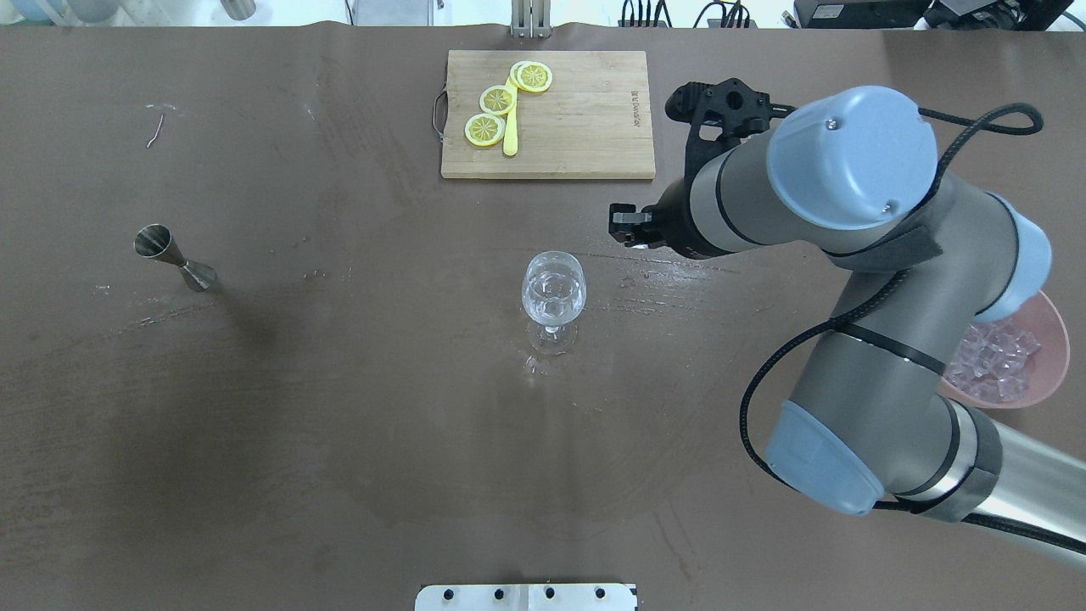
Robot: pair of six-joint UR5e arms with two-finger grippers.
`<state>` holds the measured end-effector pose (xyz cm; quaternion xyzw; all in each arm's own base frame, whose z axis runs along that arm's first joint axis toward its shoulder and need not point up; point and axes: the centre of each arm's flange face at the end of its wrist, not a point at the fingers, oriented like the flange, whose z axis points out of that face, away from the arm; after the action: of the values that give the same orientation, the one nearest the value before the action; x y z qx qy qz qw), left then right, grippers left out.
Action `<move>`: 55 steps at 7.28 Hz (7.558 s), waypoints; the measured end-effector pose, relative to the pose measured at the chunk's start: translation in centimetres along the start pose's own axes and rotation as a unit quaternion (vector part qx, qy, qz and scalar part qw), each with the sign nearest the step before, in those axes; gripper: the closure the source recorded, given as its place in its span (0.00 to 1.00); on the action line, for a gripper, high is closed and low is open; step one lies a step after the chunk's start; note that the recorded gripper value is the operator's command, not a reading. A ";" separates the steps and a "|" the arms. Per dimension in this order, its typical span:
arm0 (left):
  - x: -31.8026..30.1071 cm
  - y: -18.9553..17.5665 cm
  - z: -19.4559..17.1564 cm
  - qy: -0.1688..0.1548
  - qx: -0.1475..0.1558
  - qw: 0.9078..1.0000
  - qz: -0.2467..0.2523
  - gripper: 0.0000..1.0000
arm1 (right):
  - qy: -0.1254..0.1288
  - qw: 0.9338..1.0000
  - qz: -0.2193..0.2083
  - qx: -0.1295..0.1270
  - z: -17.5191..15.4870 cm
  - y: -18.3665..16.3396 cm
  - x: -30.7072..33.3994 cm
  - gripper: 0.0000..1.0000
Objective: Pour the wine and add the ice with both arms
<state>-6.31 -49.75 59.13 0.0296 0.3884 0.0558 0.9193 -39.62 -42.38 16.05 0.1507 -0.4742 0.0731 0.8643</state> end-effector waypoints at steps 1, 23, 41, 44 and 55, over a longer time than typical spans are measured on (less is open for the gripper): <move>0.0 0.0 0.0 0.000 0.000 1.000 0.000 0.02 | -0.005 1.000 0.005 0.003 0.0 0.4 -1.5 1.00; -0.7 0.3 0.8 0.001 -0.008 1.000 -0.006 0.02 | 0.076 0.997 0.001 0.007 0.2 3.8 -10.9 0.00; -0.5 0.3 0.6 0.001 -0.006 1.000 -0.002 0.02 | 0.166 0.968 -0.149 -0.111 -10.0 -5.9 40.6 0.00; -0.5 0.3 0.5 0.000 -0.005 1.000 -0.002 0.02 | 0.139 0.963 -0.159 -0.168 -12.3 -4.7 56.6 0.00; -0.6 0.3 0.6 0.000 -0.008 1.000 -0.004 0.02 | 0.136 0.968 -0.134 -0.166 -12.3 -1.8 65.5 0.00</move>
<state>-6.31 -49.50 60.06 0.0209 0.3882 0.0547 0.9197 5.99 -41.15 64.63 0.0555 -0.3335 -0.1032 0.9354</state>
